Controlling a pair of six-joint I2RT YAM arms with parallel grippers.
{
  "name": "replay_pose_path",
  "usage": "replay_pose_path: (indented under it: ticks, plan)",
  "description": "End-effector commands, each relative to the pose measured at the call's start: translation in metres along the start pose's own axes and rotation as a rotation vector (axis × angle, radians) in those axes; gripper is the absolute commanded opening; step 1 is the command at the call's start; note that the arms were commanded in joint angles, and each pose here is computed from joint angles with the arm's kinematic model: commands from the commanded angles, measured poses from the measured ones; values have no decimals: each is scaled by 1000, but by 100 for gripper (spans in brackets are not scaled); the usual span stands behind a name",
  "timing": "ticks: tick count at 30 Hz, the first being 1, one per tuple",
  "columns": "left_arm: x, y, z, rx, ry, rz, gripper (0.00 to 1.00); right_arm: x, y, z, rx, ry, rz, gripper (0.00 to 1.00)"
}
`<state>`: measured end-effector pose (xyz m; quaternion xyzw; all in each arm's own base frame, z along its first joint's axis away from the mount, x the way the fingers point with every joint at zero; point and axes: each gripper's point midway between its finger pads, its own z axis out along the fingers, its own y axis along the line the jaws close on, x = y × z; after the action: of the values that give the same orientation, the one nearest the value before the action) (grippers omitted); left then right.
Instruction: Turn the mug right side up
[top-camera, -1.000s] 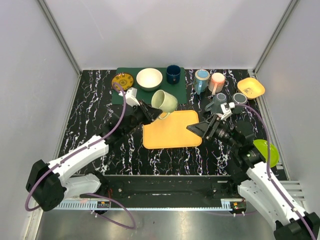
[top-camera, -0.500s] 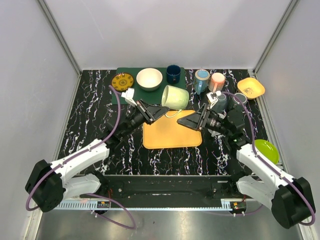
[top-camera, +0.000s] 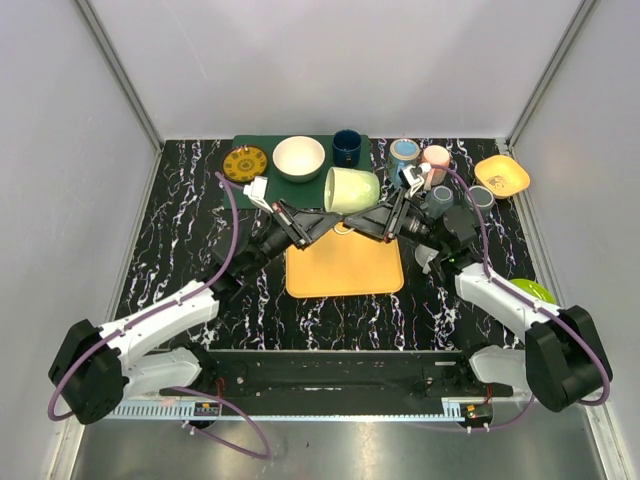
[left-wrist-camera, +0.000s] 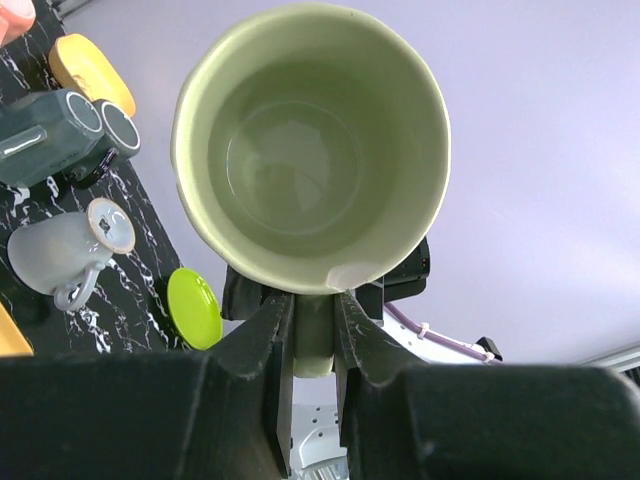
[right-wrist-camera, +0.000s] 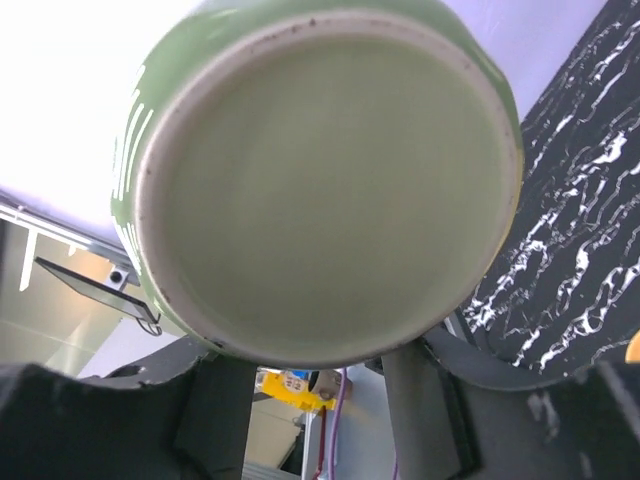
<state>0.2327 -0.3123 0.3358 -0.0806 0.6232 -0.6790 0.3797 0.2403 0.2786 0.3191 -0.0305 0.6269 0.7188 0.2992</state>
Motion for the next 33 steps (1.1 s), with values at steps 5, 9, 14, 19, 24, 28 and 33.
replay_pose_path:
  ticks: [5,9,14,19,24,28,33]
  plan:
    - [9,-53,-8,204,35,3,0,-13,45,18,-153,-16,-78,36]
    - [15,-48,-7,192,51,1,0,-14,47,22,-169,-16,-69,20]
    - [21,-44,-7,184,66,3,0,-16,45,25,-173,-22,-56,15]
    - [21,-38,-13,174,60,3,5,-14,46,21,-172,-35,-72,0]
    - [14,-30,-23,151,26,24,34,-12,52,16,-170,-38,-109,0]
    - [5,-26,-30,140,-5,34,47,-11,56,13,-164,-43,-117,0]
    - [-4,-10,-47,82,-35,53,61,-17,66,4,-97,-72,-173,0]
